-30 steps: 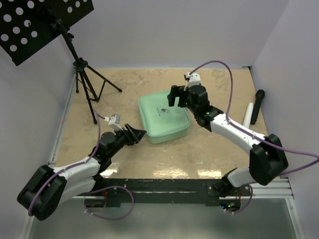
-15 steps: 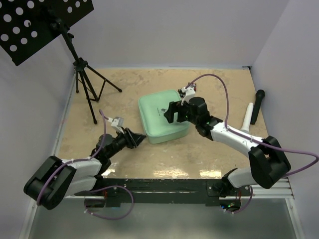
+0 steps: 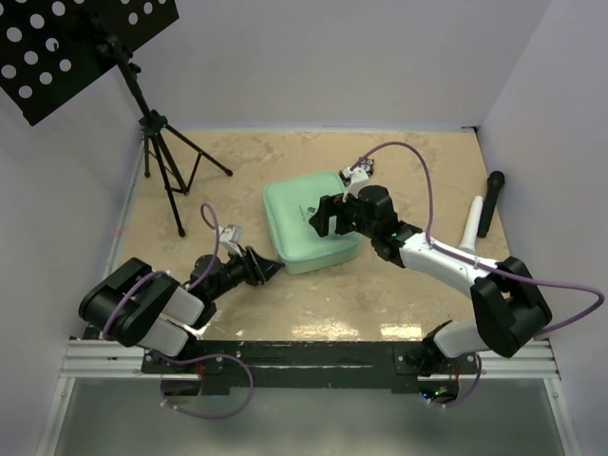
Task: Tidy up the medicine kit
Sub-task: Zip the medicine box at the center of the board.
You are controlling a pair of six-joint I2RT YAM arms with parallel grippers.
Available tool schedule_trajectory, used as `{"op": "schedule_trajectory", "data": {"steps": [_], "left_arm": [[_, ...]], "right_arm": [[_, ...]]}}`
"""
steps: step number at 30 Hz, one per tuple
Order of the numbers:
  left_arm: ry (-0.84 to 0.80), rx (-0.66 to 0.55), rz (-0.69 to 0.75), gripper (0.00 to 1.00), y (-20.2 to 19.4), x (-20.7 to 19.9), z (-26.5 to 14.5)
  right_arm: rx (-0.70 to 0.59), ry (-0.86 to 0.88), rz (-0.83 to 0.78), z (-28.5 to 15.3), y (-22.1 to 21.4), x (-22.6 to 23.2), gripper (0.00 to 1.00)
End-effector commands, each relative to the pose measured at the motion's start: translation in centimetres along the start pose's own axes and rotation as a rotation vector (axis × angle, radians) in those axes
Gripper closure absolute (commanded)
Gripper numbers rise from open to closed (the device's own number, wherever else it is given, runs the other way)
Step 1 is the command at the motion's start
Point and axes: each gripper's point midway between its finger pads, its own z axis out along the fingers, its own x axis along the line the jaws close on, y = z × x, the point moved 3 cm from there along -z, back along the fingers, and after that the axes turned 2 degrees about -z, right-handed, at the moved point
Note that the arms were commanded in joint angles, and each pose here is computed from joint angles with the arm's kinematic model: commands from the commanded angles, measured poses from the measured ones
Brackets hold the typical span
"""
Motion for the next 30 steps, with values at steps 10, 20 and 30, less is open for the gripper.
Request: {"op": "schedule_trajectory", "data": {"steps": [10,20,30], "left_arm": [[-0.151,-0.204,0.147,0.50,3.9,-3.0,-0.5],[-0.290,-0.202,0.069,0.59,3.9,-4.1,-0.1],[-0.306,-0.310,0.180,0.59,5.8,-5.6,-1.6]], "right_arm": [[-0.032,0.038,0.000,0.2,0.6,0.7,0.08],[-0.024,0.036,0.001,0.3,0.4,0.6,0.08],[-0.023,0.017,-0.009,0.1,0.4,0.4,0.08]]}}
